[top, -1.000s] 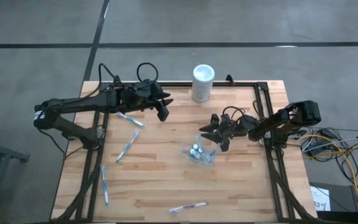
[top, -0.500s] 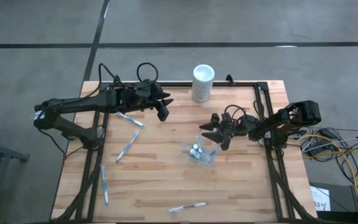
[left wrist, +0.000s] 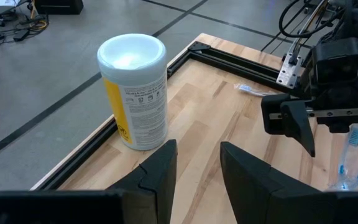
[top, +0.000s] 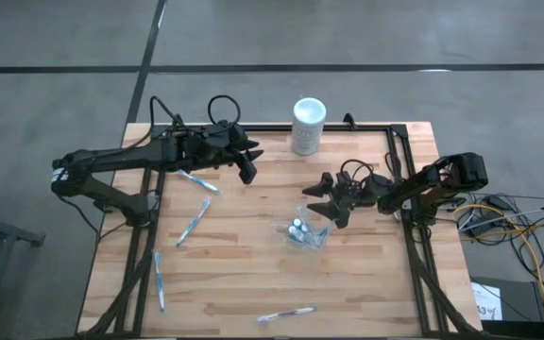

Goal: Pick & Place toothbrushing station
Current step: Adjust the blue toothbrush in the transparent organizer

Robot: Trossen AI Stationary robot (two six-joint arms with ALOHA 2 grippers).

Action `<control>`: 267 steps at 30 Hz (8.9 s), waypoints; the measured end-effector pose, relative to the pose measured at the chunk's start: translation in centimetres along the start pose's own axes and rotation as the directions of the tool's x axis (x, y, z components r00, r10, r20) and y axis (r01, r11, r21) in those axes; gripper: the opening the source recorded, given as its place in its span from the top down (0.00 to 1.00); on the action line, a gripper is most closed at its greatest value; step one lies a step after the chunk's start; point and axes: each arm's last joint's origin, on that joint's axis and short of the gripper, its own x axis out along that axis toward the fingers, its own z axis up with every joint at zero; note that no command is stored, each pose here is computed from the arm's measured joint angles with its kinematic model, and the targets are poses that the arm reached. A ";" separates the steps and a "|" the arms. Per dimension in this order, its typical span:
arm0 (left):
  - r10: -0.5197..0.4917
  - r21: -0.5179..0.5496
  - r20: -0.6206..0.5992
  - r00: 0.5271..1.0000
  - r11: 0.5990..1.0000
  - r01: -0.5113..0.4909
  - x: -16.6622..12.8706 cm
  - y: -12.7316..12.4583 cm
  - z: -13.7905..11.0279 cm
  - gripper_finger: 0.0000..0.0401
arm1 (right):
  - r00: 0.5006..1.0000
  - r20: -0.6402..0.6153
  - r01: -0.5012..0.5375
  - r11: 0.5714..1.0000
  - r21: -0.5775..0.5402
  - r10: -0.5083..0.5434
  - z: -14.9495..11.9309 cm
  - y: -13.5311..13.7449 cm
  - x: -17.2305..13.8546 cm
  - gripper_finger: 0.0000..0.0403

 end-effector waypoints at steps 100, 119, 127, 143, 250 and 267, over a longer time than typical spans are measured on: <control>0.000 0.000 0.000 1.000 1.000 0.000 0.0 0.0 0.0 0.68 | 1.000 0.012 0.019 1.000 0.005 -0.019 0.0 -0.1 0.0 0.61; 0.000 0.000 0.000 1.000 1.000 0.000 0.0 0.0 0.0 0.68 | 0.998 0.061 0.024 1.000 -0.003 -0.024 0.5 0.1 0.3 0.60; 0.000 0.000 0.000 1.000 1.000 0.000 0.0 0.0 0.0 0.68 | 0.998 0.054 0.029 0.999 -0.019 -0.028 0.4 0.0 0.1 0.61; 0.000 0.000 0.000 1.000 1.000 0.000 0.0 0.0 0.0 0.68 | 0.999 0.034 0.041 0.999 -0.020 -0.040 0.2 -0.1 0.1 0.82; -0.520 -0.009 0.118 0.846 0.851 0.525 7.1 -15.1 -6.8 0.68 | 1.000 0.015 0.021 0.994 -0.106 -0.019 2.4 1.0 2.8 0.76; -0.368 -0.032 0.154 0.917 0.926 0.376 9.1 -15.7 -7.6 0.68 | 0.999 0.040 -0.001 0.994 -0.111 0.005 3.1 1.5 2.8 0.76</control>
